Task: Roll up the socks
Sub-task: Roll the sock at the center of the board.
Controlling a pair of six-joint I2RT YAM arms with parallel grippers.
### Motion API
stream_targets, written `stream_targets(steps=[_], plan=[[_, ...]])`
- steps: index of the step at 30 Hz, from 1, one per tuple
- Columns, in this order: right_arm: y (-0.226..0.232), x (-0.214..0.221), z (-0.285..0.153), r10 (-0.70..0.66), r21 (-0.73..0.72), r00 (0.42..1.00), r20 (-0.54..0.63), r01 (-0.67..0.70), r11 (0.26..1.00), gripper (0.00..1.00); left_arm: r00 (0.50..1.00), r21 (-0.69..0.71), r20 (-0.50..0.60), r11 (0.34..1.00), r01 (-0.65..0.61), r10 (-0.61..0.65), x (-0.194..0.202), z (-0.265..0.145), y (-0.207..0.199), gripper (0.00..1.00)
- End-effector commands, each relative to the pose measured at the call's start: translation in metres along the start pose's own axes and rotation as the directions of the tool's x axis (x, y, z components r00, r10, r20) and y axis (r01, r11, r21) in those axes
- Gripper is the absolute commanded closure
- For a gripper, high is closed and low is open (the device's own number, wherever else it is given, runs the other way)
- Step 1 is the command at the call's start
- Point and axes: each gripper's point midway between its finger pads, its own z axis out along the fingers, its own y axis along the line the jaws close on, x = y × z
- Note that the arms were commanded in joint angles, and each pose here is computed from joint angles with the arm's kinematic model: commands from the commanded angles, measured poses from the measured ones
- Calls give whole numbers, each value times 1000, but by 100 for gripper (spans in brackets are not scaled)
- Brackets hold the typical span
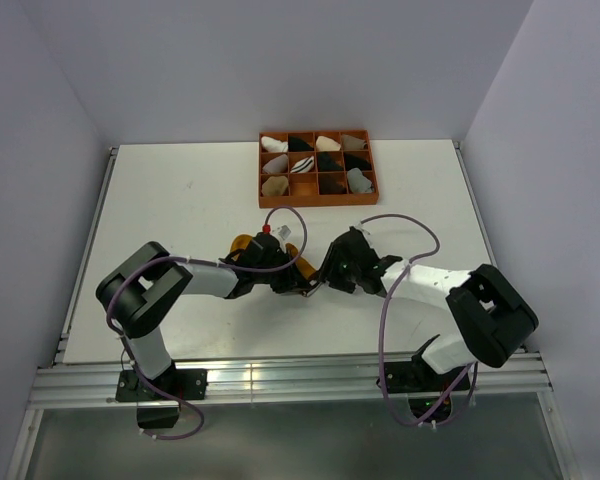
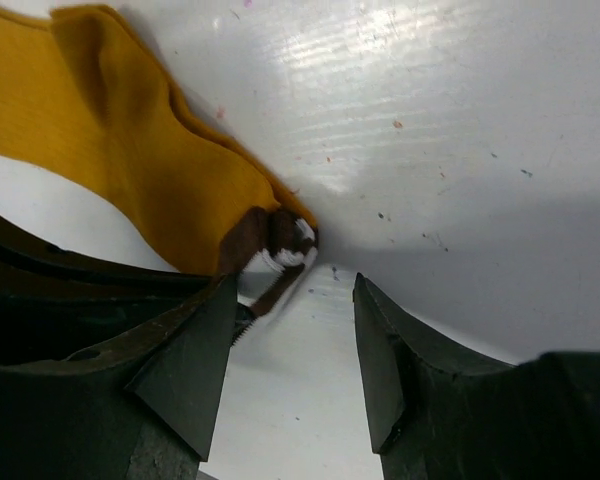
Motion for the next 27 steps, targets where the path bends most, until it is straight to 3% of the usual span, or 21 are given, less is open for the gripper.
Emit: stream_targets(steps=[1, 8, 19, 24, 27], plan=[[24, -24, -1, 35, -29, 996, 81, -33, 999, 42, 1000, 2, -20, 1000, 9, -9, 7, 2, 4, 99], [28, -32, 2, 65, 12, 994, 88, -66, 998, 43, 1000, -5, -17, 1000, -6, 6, 9, 3, 1, 99], [4, -10, 12, 102, 118, 995, 4, -101, 988, 51, 1000, 2, -13, 1000, -17, 17, 9, 4, -2, 99], [1, -9, 15, 106, 146, 994, -4, -104, 984, 66, 1000, 13, -19, 1000, -25, 25, 11, 5, -3, 99], [1, -11, 19, 100, 167, 995, -7, -97, 981, 85, 999, 26, -11, 999, -40, 40, 9, 3, -6, 98]])
